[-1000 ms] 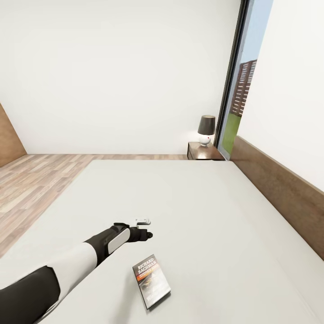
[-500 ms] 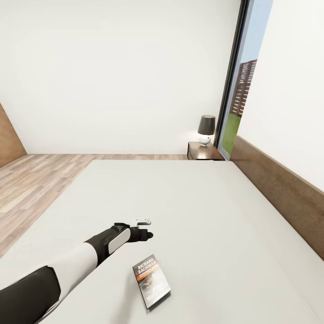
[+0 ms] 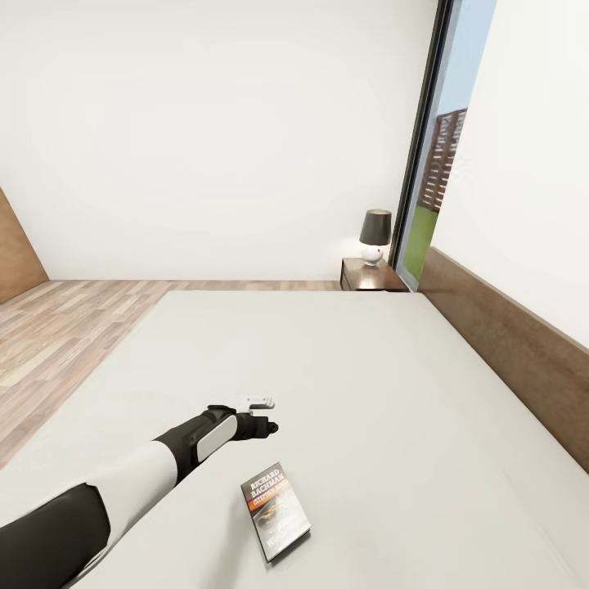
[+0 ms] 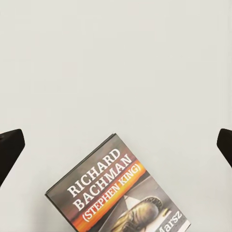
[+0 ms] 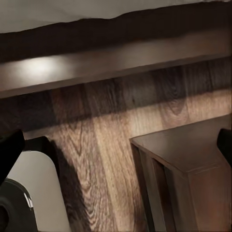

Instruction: In the bedroom, move the book from the bed onto either nightstand, and place the two sandals side by side next to the bed.

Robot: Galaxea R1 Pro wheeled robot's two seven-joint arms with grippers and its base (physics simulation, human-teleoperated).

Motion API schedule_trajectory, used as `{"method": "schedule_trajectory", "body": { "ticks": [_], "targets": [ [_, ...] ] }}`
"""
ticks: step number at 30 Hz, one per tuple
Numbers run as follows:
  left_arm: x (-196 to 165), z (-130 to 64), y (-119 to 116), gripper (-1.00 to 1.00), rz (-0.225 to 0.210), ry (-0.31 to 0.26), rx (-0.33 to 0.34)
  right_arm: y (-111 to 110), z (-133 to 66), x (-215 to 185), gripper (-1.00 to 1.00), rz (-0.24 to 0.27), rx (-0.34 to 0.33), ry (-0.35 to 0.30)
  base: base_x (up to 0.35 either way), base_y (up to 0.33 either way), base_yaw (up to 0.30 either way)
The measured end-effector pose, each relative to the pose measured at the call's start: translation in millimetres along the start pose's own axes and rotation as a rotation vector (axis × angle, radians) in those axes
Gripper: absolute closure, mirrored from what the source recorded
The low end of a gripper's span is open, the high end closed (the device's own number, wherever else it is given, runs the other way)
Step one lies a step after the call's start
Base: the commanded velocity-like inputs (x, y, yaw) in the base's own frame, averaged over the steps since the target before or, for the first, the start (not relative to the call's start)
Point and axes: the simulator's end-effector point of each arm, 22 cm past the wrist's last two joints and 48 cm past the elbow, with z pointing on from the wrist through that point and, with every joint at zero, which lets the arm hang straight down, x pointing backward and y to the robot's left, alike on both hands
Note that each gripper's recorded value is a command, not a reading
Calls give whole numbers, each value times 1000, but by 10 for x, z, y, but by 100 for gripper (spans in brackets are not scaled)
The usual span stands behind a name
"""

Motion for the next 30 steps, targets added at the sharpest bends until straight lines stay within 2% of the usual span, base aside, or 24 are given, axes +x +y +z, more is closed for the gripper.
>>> {"method": "schedule_trajectory", "body": {
  "ticks": [5, 12, 15, 21, 30],
  "targets": [
    [0, 0, -1, -100, 0, 0, 0, -71, 50, -55, -100, -19, 11, 11, 0, 0, 0],
    [0, 0, -1, -100, 0, 0, 1, -115, 111, 11, -100, -38, -2, 57, 0, 0, 0],
    [0, 0, -1, -100, 0, 0, 1, -110, 122, 39, -100, -59, -5, 72, 0, 0, 0],
    [0, 0, -2, -100, 0, 0, 1, -156, 129, 115, -100, -147, 24, 104, 0, 0, 0],
    [0, 0, -1, -100, 0, 0, 1, -165, 141, 103, -100, -182, 36, 108, 0, 0, 0]
  ]
}}
